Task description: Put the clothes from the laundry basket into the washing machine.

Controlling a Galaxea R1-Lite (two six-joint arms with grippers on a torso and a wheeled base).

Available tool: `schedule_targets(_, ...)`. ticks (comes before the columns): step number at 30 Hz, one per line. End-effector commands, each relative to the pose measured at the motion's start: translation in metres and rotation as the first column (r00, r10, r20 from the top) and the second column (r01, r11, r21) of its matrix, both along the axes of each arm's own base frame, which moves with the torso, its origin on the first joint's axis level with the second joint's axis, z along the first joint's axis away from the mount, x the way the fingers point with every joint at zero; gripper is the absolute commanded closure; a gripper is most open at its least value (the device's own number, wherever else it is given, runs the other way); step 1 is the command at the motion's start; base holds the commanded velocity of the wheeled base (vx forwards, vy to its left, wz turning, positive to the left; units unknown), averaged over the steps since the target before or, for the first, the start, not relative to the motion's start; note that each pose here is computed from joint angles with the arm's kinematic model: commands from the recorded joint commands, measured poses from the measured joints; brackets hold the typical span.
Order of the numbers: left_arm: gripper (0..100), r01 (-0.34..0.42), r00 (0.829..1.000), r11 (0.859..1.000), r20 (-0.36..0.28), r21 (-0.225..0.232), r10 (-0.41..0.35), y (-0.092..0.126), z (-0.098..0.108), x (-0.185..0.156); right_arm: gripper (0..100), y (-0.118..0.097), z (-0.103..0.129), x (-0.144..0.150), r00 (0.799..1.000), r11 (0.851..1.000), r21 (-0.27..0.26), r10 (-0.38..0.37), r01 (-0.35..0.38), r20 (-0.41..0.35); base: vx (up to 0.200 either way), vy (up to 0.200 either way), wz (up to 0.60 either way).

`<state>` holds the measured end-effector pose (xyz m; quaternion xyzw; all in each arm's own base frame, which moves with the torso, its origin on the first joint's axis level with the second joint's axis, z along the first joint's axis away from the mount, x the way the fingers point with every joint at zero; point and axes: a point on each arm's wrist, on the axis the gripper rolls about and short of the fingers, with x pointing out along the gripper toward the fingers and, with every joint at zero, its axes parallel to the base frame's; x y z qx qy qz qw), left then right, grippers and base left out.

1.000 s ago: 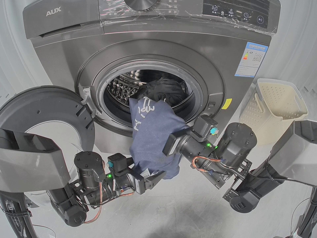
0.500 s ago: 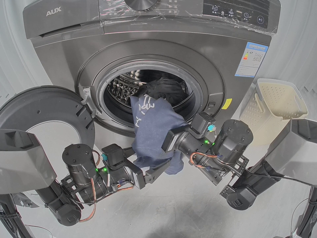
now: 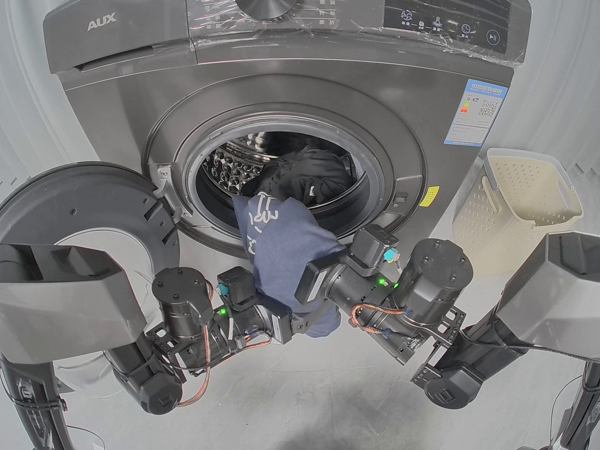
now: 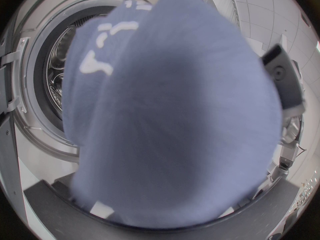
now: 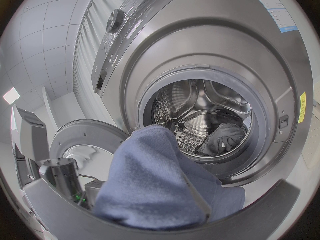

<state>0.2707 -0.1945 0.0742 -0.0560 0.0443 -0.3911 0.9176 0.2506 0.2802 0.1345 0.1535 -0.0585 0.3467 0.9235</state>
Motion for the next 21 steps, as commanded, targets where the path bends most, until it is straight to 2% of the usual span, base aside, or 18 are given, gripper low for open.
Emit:
schedule_targets(1, 0, -0.029, 1.0, 1.0, -0.001, -0.003, 0.029, -0.003, -0.011, 0.018, 100, 0.001, -0.003, -0.005, 1.0, 1.0, -0.003, 0.011, -0.012, -0.006, 0.0, 0.0, 0.0)
schedule_targets(4, 0, -0.051, 0.999, 0.999, 0.009, -0.014, 0.051, -0.004, -0.009, 0.022, 100, 0.002, -0.005, -0.005, 1.0, 1.0, -0.006, 0.014, -0.014, -0.012, 0.0, 0.0, 0.0)
schedule_targets(9, 0, -0.055, 0.998, 0.998, 0.001, -0.007, 0.055, -0.005, -0.013, 0.024, 100, 0.003, -0.005, -0.006, 1.0, 1.0, -0.006, 0.017, -0.017, -0.012, 0.0, 0.0, 0.0)
schedule_targets(10, 100, -0.055, 0.998, 0.998, 0.002, -0.008, 0.055, -0.005, -0.013, 0.024, 100, 0.003, -0.005, -0.006, 1.0, 1.0, -0.006, 0.017, -0.017, -0.012, 0.0, 0.0, 0.0)
schedule_targets(21, 100, -0.07, 0.997, 0.997, 0.023, -0.038, 0.071, -0.008, -0.005, 0.028, 100, 0.002, -0.005, -0.006, 1.0, 1.0, -0.003, 0.004, -0.004, -0.017, 0.0, 0.0, 0.0)
